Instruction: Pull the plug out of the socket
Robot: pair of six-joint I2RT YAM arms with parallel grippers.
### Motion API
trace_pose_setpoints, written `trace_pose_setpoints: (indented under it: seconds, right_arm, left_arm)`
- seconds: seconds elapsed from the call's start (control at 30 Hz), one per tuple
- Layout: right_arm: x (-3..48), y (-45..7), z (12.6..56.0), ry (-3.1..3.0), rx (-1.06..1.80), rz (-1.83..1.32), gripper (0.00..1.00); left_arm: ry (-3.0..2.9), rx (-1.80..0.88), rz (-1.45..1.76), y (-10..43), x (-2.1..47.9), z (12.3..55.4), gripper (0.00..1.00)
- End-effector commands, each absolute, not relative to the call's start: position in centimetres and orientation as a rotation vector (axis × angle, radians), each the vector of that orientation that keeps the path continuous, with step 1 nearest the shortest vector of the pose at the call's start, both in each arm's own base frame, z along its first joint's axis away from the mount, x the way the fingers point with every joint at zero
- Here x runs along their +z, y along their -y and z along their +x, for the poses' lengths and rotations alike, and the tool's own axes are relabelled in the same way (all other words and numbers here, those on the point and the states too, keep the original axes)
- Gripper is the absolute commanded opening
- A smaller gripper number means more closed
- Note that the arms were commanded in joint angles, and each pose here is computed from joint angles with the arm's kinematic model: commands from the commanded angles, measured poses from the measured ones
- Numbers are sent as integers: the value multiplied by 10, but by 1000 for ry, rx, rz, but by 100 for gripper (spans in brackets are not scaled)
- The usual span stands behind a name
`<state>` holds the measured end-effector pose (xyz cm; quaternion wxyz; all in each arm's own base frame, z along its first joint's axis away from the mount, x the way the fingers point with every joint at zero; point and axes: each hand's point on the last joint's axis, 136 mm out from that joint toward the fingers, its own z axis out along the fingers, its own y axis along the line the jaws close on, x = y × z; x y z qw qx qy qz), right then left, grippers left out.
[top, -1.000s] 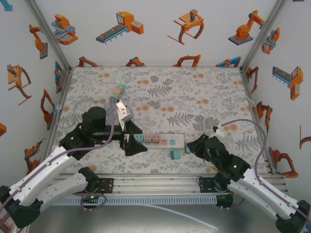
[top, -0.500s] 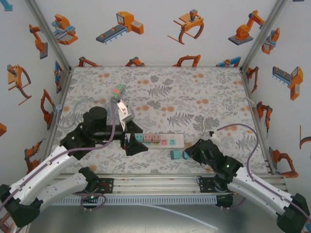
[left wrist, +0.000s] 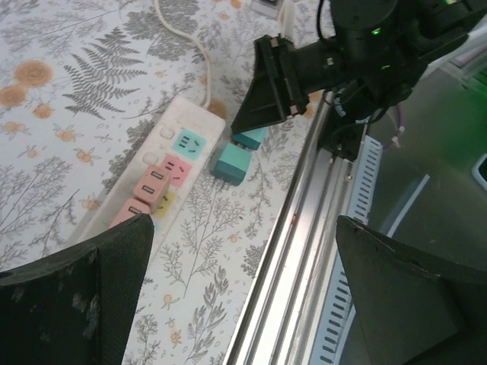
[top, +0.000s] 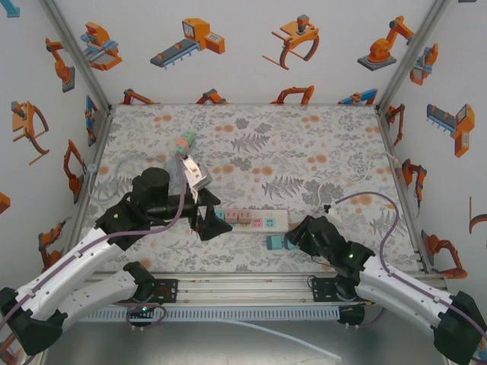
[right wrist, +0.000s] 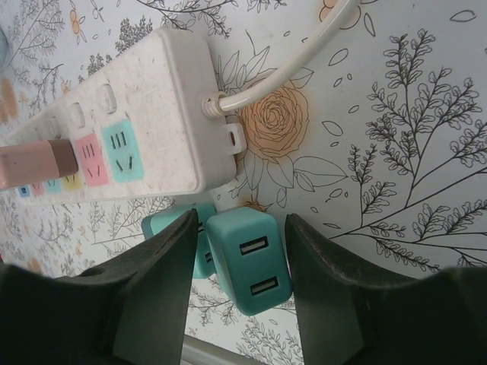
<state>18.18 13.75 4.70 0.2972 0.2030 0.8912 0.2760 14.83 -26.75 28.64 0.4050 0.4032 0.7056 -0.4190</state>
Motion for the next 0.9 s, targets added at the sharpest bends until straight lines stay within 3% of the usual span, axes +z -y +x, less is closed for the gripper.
trace_pose_setpoints:
  seconds: [0.0, 0.2, 0.4, 0.6, 0.87]
  right_arm:
    - [55, -127, 184, -2348, 677, 574, 52]
    - [70, -122, 188, -2292, 682, 592, 56]
    - [96, -119, 194, -2225, 690, 581, 56]
    - [158, -117, 212, -2068, 644, 440, 57]
    - [263, -152, 238, -1709, 566, -62, 59]
  left_arm:
    - [-1843, -923, 940, 255, 275, 164, 97]
    - [-2005, -560, 681, 213, 248, 210, 97]
    - [-2012, -468, 580, 194, 243, 218, 97]
    - [-2002, -394, 482, 175, 243, 223, 97]
    - [-2013, -334, 410, 161, 236, 228, 97]
